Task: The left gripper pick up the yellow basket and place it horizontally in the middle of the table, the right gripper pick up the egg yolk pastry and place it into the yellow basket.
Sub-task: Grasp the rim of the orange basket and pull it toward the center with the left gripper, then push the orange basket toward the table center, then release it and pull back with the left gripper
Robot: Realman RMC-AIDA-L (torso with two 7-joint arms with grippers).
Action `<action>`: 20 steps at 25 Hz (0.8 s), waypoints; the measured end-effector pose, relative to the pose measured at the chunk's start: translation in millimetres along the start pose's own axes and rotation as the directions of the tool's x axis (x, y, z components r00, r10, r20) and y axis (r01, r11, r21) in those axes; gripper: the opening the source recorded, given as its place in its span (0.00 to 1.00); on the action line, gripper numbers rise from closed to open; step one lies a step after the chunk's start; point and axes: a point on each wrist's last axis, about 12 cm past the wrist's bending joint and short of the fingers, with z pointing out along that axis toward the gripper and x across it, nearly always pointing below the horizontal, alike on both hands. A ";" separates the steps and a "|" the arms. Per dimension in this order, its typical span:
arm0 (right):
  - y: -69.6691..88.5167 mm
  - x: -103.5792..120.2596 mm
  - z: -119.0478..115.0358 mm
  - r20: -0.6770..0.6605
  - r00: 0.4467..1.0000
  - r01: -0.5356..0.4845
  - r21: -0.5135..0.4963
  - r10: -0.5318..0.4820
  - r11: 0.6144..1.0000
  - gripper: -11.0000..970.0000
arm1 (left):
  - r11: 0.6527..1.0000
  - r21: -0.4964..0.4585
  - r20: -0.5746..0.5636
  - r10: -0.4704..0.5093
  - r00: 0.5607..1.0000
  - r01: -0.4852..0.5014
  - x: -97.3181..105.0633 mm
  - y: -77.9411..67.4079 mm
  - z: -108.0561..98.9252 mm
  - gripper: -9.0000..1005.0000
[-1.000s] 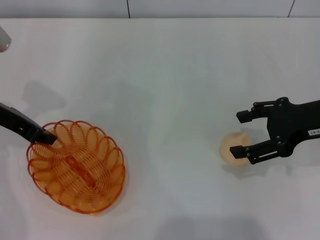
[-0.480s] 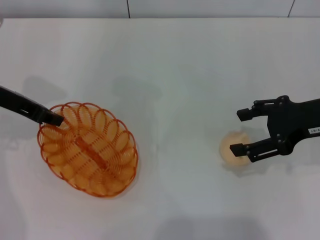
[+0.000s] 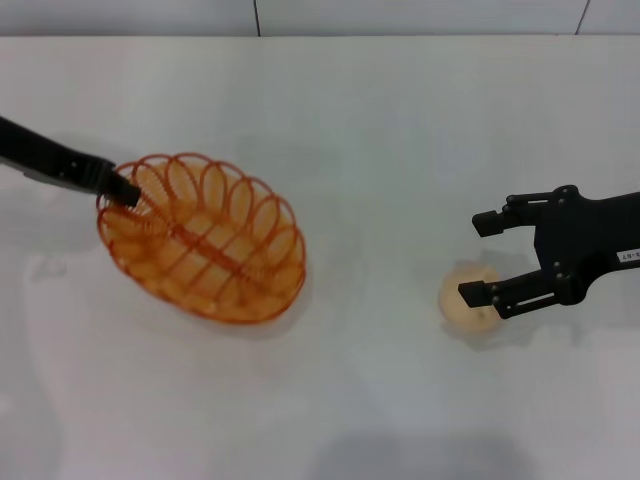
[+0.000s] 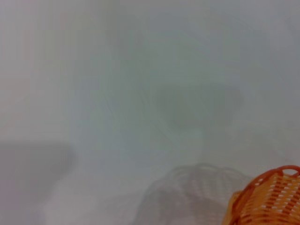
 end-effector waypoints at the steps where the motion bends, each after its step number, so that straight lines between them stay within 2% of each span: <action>1: 0.0 0.0 0.0 0.000 1.000 0.000 0.000 0.000 1.000 0.90 | 1.000 0.001 0.006 -0.016 1.000 0.016 -1.8 -1.1 0.2 0.09; 6: -0.1 -0.8 -0.1 0.000 1.000 0.003 0.000 -0.003 1.000 0.90 | 0.997 0.012 0.042 -0.080 0.996 0.079 -8.0 -4.8 3.4 0.09; 8: -0.2 -1.2 0.0 0.000 1.000 0.003 -0.001 -0.003 1.000 0.90 | 0.988 0.020 0.074 -0.152 0.986 0.151 -11.3 -6.4 9.3 0.09; 9: -0.1 -1.3 0.1 0.000 1.000 0.003 -0.002 -0.003 1.000 0.90 | 0.988 0.020 0.074 -0.152 0.986 0.151 -11.3 -6.4 9.3 0.09; 11: 0.3 -1.4 0.2 0.000 1.000 0.003 -0.006 -0.003 1.000 0.90 | 0.973 0.077 0.100 -0.226 0.969 0.219 -13.1 -9.4 14.3 0.09; 16: 1.3 -3.3 1.0 -0.004 1.000 0.009 -0.023 -0.009 1.000 0.90 | 0.941 0.152 0.085 -0.317 0.944 0.302 -11.9 -12.2 24.1 0.09; 20: 2.5 -4.0 1.2 -0.008 1.000 0.014 -0.034 -0.014 0.999 0.90 | 0.925 0.170 0.059 -0.353 0.934 0.339 -8.1 -13.9 34.2 0.09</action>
